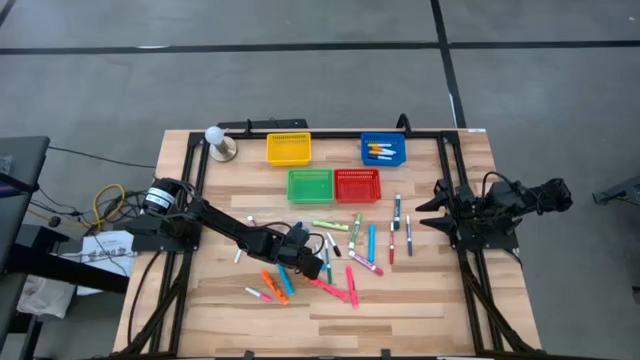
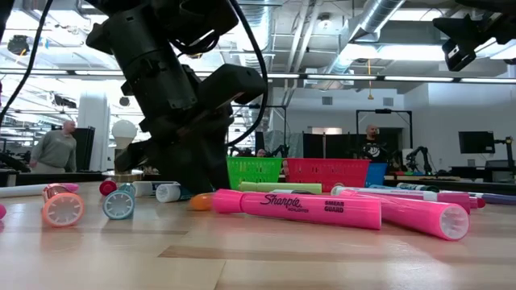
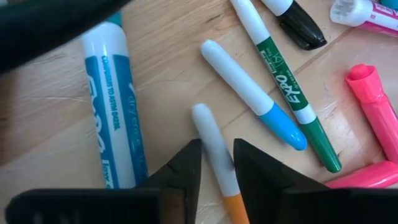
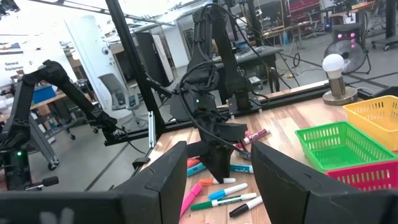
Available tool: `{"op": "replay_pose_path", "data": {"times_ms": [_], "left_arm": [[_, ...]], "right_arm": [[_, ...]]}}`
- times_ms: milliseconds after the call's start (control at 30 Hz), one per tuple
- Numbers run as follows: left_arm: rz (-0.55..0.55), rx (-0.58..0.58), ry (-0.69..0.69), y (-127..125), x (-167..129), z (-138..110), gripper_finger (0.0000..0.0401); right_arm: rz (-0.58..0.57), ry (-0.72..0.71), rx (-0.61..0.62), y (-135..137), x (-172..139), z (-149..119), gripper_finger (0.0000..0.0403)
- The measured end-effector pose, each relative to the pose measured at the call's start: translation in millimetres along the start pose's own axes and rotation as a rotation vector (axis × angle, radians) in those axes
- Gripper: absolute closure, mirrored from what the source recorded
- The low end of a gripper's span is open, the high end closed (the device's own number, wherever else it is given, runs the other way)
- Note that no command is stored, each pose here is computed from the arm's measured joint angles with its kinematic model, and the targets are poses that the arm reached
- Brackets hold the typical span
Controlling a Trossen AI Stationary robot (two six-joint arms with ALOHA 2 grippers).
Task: Pick & Place Markers
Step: Put the orange highlighter into the blue bin
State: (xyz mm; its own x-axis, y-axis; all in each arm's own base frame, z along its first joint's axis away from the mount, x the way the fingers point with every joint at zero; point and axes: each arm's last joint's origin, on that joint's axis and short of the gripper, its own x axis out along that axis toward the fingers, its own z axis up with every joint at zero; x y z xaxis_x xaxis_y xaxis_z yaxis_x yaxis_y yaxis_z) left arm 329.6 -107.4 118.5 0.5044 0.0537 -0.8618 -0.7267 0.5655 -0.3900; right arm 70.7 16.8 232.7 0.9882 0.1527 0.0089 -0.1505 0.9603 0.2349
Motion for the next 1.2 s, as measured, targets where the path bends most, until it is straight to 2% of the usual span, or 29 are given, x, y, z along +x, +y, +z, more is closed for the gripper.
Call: {"op": "replay_pose_path", "data": {"times_ms": [400, 700, 933, 1200], "left_arm": [[-0.01, -0.072, -0.009, 0.1, 1.6, 3.3, 0.0364], [-0.032, -0.088, -0.033, -0.6, 0.5, 9.3, 0.0354], [-0.122, -0.089, -0.083, -8.7, -29.9, 25.6, 0.0362], [-0.302, -0.119, -0.191, -19.4, -88.9, 47.5, 0.0354]], "right_arm": [[0.0, 0.0, 0.0, 0.0, 0.0, 0.0, 0.0235], [0.001, -0.002, 0.012, 0.1, 0.0, 0.2, 0.0237], [0.005, -0.015, 0.107, 0.4, 0.0, 1.5, 0.0237], [0.033, -0.092, 0.196, 2.2, -0.5, 9.3, 0.0238]]}}
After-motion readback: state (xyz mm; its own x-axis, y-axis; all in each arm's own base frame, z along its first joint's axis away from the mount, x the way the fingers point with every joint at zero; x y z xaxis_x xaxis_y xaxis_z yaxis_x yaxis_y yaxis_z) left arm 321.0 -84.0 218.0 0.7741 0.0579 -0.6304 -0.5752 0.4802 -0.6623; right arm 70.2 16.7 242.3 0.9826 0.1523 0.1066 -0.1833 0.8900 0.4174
